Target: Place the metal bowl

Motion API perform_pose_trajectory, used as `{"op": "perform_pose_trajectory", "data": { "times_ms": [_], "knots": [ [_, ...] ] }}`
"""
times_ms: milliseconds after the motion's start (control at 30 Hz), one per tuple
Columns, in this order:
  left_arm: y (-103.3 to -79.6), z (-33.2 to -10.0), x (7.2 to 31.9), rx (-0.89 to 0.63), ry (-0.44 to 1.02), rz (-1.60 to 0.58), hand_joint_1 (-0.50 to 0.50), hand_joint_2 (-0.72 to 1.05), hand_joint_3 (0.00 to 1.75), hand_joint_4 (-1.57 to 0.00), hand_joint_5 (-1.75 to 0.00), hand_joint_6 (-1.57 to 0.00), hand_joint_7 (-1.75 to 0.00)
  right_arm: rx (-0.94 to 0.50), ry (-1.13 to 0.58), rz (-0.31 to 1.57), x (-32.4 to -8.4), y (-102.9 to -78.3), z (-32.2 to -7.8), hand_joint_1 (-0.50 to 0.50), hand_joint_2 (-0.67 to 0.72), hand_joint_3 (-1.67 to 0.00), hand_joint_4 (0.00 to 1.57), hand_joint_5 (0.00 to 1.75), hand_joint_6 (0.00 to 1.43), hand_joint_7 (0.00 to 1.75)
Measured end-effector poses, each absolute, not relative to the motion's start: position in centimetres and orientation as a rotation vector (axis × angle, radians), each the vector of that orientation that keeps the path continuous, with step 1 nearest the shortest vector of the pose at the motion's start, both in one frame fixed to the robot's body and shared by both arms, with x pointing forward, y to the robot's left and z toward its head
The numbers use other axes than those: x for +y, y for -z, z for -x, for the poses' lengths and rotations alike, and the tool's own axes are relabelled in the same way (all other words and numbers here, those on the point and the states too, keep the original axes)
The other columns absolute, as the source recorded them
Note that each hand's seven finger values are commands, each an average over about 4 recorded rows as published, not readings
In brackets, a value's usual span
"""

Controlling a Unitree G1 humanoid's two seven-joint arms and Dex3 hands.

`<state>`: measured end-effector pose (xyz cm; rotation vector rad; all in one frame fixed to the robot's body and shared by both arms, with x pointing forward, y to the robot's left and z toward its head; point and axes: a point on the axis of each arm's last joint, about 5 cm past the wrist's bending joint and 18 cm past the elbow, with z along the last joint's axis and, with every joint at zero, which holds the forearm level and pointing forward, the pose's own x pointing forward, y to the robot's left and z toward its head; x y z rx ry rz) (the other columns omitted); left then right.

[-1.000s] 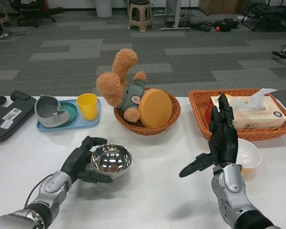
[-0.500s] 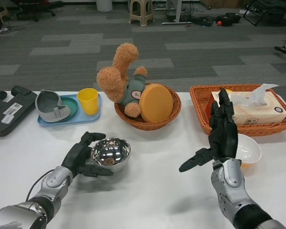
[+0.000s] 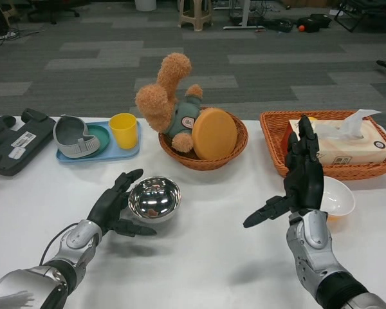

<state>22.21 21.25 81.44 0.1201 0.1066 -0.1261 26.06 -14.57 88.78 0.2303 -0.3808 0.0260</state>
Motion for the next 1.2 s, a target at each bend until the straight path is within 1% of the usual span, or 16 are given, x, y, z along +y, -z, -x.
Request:
{"op": "perform_pose_trajectory", "data": {
  "times_ms": [33, 100, 233, 300, 467, 600, 700, 800, 900, 967, 1033, 1100, 1200],
  "knots": [
    [-81.4, -22.2, 21.2, 0.103, 0.128, -0.12, -0.5, -0.24, 0.09, 0.0, -0.36, 0.0, -0.24, -0.381, -0.026, -0.23, -14.6, -88.8, -26.1, -0.46, 0.6, 0.0, 0.14, 0.0, 0.0, 0.07],
    [-81.4, -22.1, 21.3, 0.097, 0.131, -0.12, -0.49, -0.33, 0.09, 0.0, -0.31, 0.0, -0.17, -0.381, -0.026, -0.23, -14.6, -88.8, -26.1, -0.46, 0.6, 0.0, 0.14, 0.0, 0.0, 0.07],
    [-81.5, -22.0, 21.3, 0.072, 0.138, -0.119, -0.48, -0.5, 0.09, 0.0, -0.21, 0.0, -0.1, -0.381, -0.026, -0.231, -14.6, -88.8, -26.1, -0.46, 0.6, 0.0, 0.14, 0.0, 0.0, 0.07],
    [-81.5, -21.9, 21.4, 0.056, 0.135, -0.114, -0.48, -0.55, 0.09, 0.0, -0.21, 0.0, -0.07, -0.381, -0.026, -0.231, -14.6, -88.8, -26.1, -0.46, 0.6, 0.0, 0.12, 0.0, 0.0, 0.07],
    [-81.4, -21.2, 22.3, 0.013, 0.064, -0.068, -0.48, -0.55, 0.09, 0.0, -0.21, 0.0, -0.03, -0.381, -0.027, -0.233, -14.5, -88.8, -26.1, -0.46, 0.6, 0.0, 0.11, 0.0, 0.0, 0.07],
    [-81.9, -21.2, 22.8, -0.059, 0.001, -0.026, -0.48, -0.55, 0.09, 0.0, -0.1, 0.0, -0.07, -0.381, -0.027, -0.234, -14.5, -88.8, -26.1, -0.46, 0.6, 0.0, 0.11, 0.0, 0.0, 0.07],
    [-82.4, -21.3, 23.1, -0.125, -0.034, 0.006, -0.48, -0.57, 0.09, 0.0, -0.08, 0.0, -0.07, -0.382, -0.028, -0.235, -14.4, -88.8, -26.1, -0.46, 0.6, 0.0, 0.11, 0.0, 0.0, 0.07],
    [-83.2, -21.3, 23.6, -0.201, -0.062, 0.023, -0.48, -0.61, 0.09, 0.0, 0.0, 0.0, -0.07, -0.382, -0.028, -0.236, -14.4, -88.8, -26.1, -0.46, 0.6, 0.0, 0.11, 0.0, 0.0, 0.07],
    [-84.2, -21.5, 24.1, -0.273, -0.077, 0.023, -0.48, -0.59, 0.09, 0.0, 0.0, 0.0, -0.07, -0.383, -0.028, -0.236, -14.4, -88.8, -26.1, -0.46, 0.6, 0.0, 0.11, 0.0, 0.0, 0.07],
    [-84.9, -21.7, 24.4, -0.317, -0.08, 0.02, -0.48, -0.64, 0.09, 0.0, 0.0, 0.0, -0.07, -0.383, -0.028, -0.237, -14.4, -88.8, -26.1, -0.46, 0.6, 0.0, 0.11, 0.0, 0.0, 0.07],
    [-85.7, -21.8, 24.7, -0.359, -0.083, 0.015, -0.48, -0.59, 0.09, 0.0, 0.0, 0.0, -0.07, -0.383, -0.028, -0.237, -14.4, -88.8, -26.1, -0.46, 0.6, 0.0, 0.11, 0.0, 0.0, 0.07],
    [-86.3, -21.9, 25.0, -0.392, -0.087, 0.011, -0.48, -0.59, 0.09, 0.0, 0.0, 0.0, -0.07, -0.384, -0.028, -0.237, -14.4, -88.9, -26.1, -0.46, 0.6, 0.0, 0.11, 0.0, 0.0, 0.07],
    [-87.1, -22.2, 25.1, -0.431, -0.081, 0.01, -0.48, -0.57, 0.09, 0.0, 0.0, 0.0, -0.02, -0.384, -0.028, -0.237, -14.4, -88.9, -26.1, -0.46, 0.6, 0.0, 0.11, 0.0, 0.0, 0.07]
  ]
}}
